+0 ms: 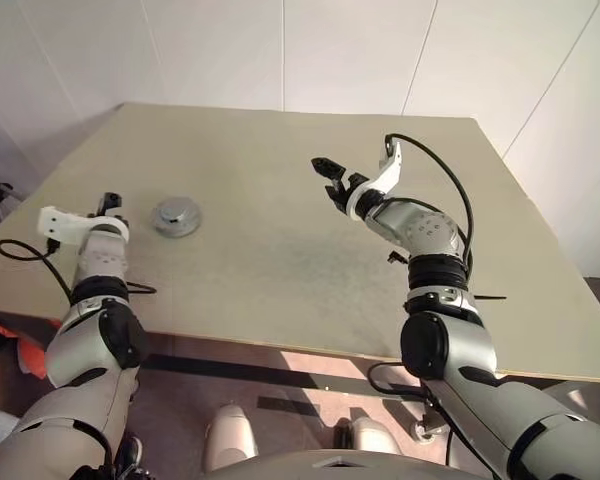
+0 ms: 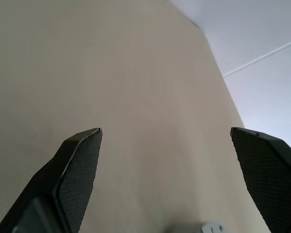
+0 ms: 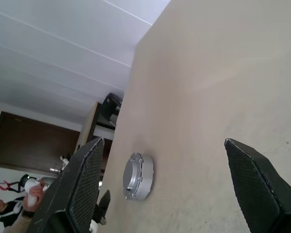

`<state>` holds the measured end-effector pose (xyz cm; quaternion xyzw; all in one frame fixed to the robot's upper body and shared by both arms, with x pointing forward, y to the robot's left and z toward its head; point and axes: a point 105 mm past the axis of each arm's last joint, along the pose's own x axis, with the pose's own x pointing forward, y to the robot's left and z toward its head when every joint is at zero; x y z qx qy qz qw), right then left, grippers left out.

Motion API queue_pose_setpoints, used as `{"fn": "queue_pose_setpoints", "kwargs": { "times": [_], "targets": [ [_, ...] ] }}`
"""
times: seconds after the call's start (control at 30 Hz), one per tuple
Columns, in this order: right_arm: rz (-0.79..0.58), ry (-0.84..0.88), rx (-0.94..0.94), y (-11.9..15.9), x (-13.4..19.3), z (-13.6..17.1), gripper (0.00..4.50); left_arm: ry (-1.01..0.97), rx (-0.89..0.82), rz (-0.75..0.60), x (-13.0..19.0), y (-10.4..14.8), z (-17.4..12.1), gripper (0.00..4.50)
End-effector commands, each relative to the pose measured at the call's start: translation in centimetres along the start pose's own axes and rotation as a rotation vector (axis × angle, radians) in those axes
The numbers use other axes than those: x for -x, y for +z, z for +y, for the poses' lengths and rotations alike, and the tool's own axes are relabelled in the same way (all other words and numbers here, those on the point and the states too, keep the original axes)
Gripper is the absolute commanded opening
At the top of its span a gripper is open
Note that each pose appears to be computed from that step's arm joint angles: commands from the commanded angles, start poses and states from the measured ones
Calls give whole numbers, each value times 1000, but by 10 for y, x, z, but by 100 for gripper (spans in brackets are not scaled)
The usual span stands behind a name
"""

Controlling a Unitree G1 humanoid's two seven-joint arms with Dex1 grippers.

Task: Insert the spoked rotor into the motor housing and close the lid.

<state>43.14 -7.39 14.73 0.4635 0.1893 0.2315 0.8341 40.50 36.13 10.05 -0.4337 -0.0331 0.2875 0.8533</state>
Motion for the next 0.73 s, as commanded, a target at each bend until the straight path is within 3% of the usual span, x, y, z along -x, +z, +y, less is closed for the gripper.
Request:
{"fn": "queue_pose_setpoints", "kwargs": {
  "times": [0.03, 0.13, 0.27, 0.43, 0.73],
  "targets": [
    [-75, 90, 163, 15, -3, 29, 450, -146, -135, -83, 1, 15, -43, 447],
    [-171, 124, 513, 23, 6, 38, 450, -430, -323, -61, 15, -4, -92, 447],
    [-26, 140, 865, 19, 27, 11, 450, -873, -572, 87, 64, -57, -141, 447],
    [112, -38, 1185, 44, 58, -45, 450, -1177, -858, 260, 119, -111, -137, 447],
    [203, -76, 1250, 48, 73, -69, 450, -1213, -884, 359, 130, -133, -121, 447]
  ]
}}
